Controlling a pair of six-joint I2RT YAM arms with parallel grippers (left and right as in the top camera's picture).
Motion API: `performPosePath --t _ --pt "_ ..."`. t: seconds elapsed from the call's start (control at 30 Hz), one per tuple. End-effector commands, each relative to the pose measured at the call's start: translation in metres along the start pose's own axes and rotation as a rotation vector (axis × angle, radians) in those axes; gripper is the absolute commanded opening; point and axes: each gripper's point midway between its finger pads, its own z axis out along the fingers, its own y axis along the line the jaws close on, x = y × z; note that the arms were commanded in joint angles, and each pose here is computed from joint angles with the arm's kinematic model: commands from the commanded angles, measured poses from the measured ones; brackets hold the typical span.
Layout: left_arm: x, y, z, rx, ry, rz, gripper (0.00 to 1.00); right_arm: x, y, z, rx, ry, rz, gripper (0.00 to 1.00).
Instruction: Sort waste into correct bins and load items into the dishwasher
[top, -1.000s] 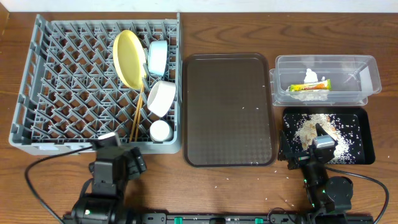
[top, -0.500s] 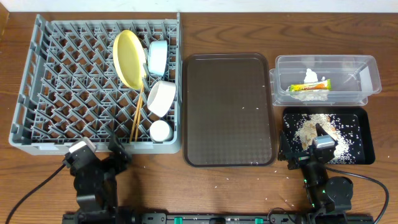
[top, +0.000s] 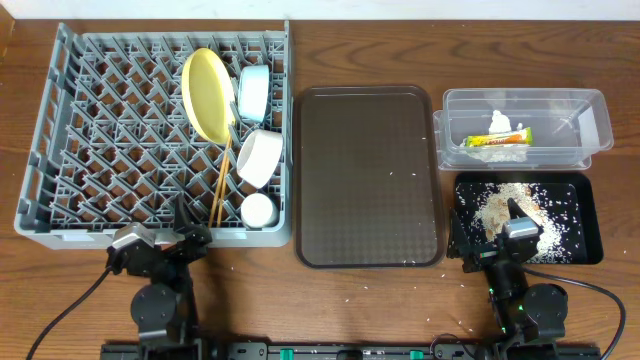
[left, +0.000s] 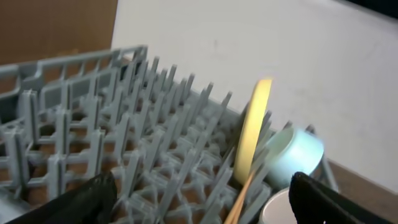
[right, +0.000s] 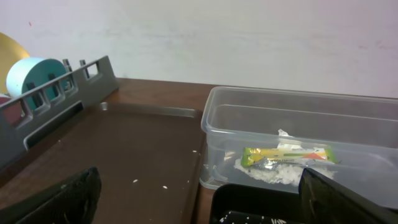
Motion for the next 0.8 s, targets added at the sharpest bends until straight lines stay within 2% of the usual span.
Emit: performPosePath --t 0.0,0.1,0.3,0.4,0.77 --pt "0.011 0.002 0.005 0.019 -0.023 0.007 0.89 0.000 0.000 0.000 -0.001 -0.003 -0.011 0.99" --pt "0.013 0.002 0.005 0.022 -0.009 0.015 0.89 0.000 0.000 0.000 -0.001 -0.003 -0.011 0.99" --pt "0.046 0.003 0.003 0.046 0.129 0.137 0.89 0.000 0.000 0.000 0.000 -0.003 -0.011 0.99" --pt "0.051 -0.005 0.002 0.100 0.148 0.250 0.89 0.000 0.000 0.000 -0.001 -0.003 -0.011 0.99" --pt "0.051 -0.004 0.002 0.094 0.147 0.254 0.89 0.000 0.000 0.000 -0.001 -0.003 -0.011 0.99"
